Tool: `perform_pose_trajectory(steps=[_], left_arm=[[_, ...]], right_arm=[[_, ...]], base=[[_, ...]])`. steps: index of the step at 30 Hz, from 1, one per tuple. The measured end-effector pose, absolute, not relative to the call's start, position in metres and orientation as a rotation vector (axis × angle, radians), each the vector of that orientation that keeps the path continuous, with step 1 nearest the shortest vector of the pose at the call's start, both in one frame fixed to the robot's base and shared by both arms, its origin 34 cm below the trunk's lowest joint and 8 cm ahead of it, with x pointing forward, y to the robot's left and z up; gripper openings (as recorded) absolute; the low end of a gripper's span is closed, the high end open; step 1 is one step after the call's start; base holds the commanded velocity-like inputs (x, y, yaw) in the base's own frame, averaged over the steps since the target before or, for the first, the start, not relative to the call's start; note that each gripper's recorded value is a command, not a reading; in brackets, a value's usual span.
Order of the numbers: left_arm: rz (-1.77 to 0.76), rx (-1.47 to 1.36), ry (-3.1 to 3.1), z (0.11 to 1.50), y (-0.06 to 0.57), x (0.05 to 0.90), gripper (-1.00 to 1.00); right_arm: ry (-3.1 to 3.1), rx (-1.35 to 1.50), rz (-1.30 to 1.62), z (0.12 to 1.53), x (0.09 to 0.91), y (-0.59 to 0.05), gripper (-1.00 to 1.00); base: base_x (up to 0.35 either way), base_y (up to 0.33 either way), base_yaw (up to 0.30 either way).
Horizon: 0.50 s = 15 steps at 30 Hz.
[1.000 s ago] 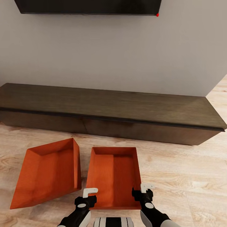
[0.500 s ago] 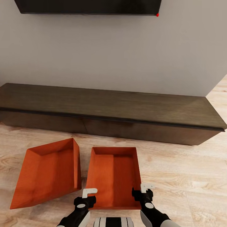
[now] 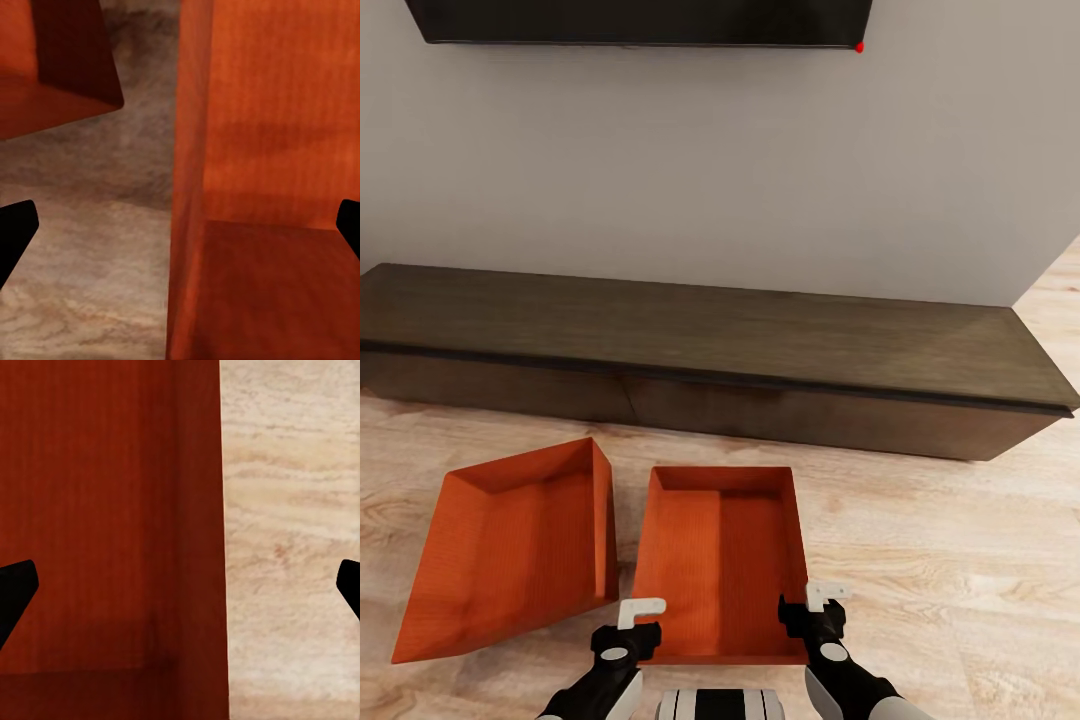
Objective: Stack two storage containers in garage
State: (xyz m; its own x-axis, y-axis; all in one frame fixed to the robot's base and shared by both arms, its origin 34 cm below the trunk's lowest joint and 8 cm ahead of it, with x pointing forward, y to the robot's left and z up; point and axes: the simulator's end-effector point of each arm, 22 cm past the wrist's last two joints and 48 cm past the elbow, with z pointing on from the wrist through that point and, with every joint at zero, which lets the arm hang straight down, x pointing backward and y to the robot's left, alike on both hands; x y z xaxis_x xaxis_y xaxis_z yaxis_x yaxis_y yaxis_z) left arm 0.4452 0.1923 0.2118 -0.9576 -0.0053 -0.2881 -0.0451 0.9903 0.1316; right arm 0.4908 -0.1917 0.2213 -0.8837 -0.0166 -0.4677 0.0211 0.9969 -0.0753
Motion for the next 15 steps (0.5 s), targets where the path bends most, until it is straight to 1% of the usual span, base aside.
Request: perform_pose_trajectory(steps=[15], left_arm=[[0.197,-0.035,2.843,0.2118,0.1918,0.4453,1.00]], right_arm=[[2.653,0.003,-0.108,0.2213,0.4907,-0.1924,1.00]], base=[[0.000,0.000,0.000]])
